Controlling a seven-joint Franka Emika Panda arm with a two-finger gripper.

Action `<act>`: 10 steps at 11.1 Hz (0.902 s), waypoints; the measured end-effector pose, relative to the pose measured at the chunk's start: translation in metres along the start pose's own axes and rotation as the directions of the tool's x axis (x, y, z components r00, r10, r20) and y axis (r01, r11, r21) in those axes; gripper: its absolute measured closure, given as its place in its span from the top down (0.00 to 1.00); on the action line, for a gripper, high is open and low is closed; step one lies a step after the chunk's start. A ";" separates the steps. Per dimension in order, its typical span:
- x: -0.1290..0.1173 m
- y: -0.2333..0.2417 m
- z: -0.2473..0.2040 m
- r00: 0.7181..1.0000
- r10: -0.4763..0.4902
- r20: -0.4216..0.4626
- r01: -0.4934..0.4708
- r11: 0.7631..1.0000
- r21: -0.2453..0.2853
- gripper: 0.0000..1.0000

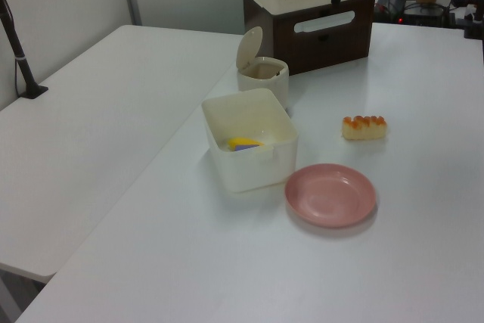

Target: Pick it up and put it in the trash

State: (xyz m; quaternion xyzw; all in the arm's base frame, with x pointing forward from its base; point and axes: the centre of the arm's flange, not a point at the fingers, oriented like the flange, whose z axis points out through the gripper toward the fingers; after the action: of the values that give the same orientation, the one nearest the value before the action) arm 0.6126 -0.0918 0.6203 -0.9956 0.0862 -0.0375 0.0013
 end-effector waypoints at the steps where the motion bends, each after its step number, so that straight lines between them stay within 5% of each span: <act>1: -0.003 -0.002 -0.003 1.000 -0.003 -0.001 0.003 1.000 0.001 1.00; 10: -0.021 -0.023 0.004 0.999 -0.038 0.030 0.038 0.999 0.000 1.00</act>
State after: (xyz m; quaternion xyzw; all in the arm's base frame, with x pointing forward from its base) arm 0.5958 -0.0656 0.6154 -0.9975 0.0675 -0.0227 0.0015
